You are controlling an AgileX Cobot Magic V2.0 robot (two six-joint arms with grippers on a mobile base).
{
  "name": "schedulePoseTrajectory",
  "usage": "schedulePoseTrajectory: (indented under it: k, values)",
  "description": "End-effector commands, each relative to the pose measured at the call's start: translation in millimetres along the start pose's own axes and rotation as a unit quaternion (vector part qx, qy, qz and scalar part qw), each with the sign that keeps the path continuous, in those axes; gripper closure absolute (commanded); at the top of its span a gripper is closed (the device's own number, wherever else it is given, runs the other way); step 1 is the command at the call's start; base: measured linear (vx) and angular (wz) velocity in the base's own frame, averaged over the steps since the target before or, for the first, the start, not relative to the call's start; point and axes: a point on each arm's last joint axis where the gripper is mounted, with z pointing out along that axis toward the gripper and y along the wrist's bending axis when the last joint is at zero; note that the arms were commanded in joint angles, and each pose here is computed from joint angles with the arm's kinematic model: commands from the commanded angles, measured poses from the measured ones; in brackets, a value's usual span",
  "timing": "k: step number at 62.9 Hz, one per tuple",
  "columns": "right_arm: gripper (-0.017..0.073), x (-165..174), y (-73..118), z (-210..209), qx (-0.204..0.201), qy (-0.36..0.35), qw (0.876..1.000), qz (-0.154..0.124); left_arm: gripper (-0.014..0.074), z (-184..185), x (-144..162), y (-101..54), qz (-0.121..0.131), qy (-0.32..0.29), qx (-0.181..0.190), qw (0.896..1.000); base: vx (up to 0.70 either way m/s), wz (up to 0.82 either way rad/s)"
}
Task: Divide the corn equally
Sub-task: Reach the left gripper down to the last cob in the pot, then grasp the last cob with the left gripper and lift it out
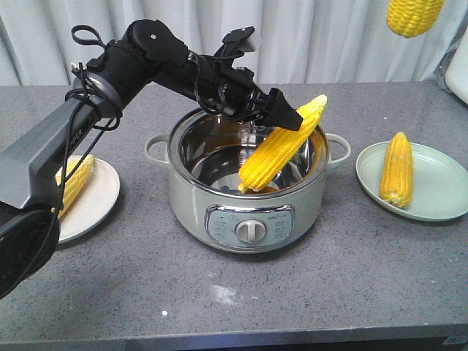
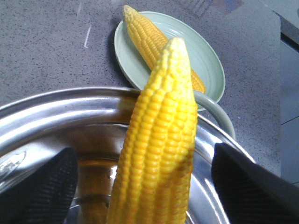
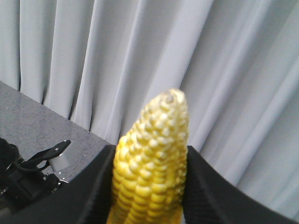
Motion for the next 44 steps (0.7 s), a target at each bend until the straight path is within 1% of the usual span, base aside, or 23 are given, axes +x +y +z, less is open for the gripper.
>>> schedulePoseTrajectory:
  k: [1, 15, 21, 31, 37, 44]
  values:
    - [0.0566, -17.3, -1.7, -15.4, 0.027, -0.049, 0.998, -0.001, 0.0021, -23.7, -23.8, -29.8, 0.030, -0.055, 0.016, 0.998, 0.00, 0.00]
    - [0.0566, -17.1, -1.5, -15.4, 0.026, -0.048, 0.999, -0.002, 0.0021, -10.0, -16.9, -25.4, 0.017, -0.042, 0.035, 0.998, 0.00, 0.00]
    - [0.0566, -17.1, -1.6, -15.4, 0.026, -0.048, 0.999, -0.002, 0.0021, -4.0, -14.9, -25.8, 0.016, -0.037, 0.038, 0.998, 0.00, 0.00]
    - [0.0566, -17.1, -1.6, -15.4, 0.026, -0.048, 0.999, -0.002, 0.0022, -1.8, -13.5, -25.9, 0.025, -0.033, 0.040, 0.998, 0.00, 0.00]
    - [0.0566, -17.1, -1.6, -15.4, 0.026, -0.048, 0.999, -0.002, 0.0043, -1.8, -13.3, -26.0, 0.023, -0.032, 0.041, 0.998, 0.00, 0.00]
    - [0.0566, -17.1, -1.6, -15.4, 0.026, -0.048, 0.999, -0.002, 0.0108, -1.8, -12.6, -26.4, 0.023, -0.028, 0.043, 0.998, 0.00, 0.00]
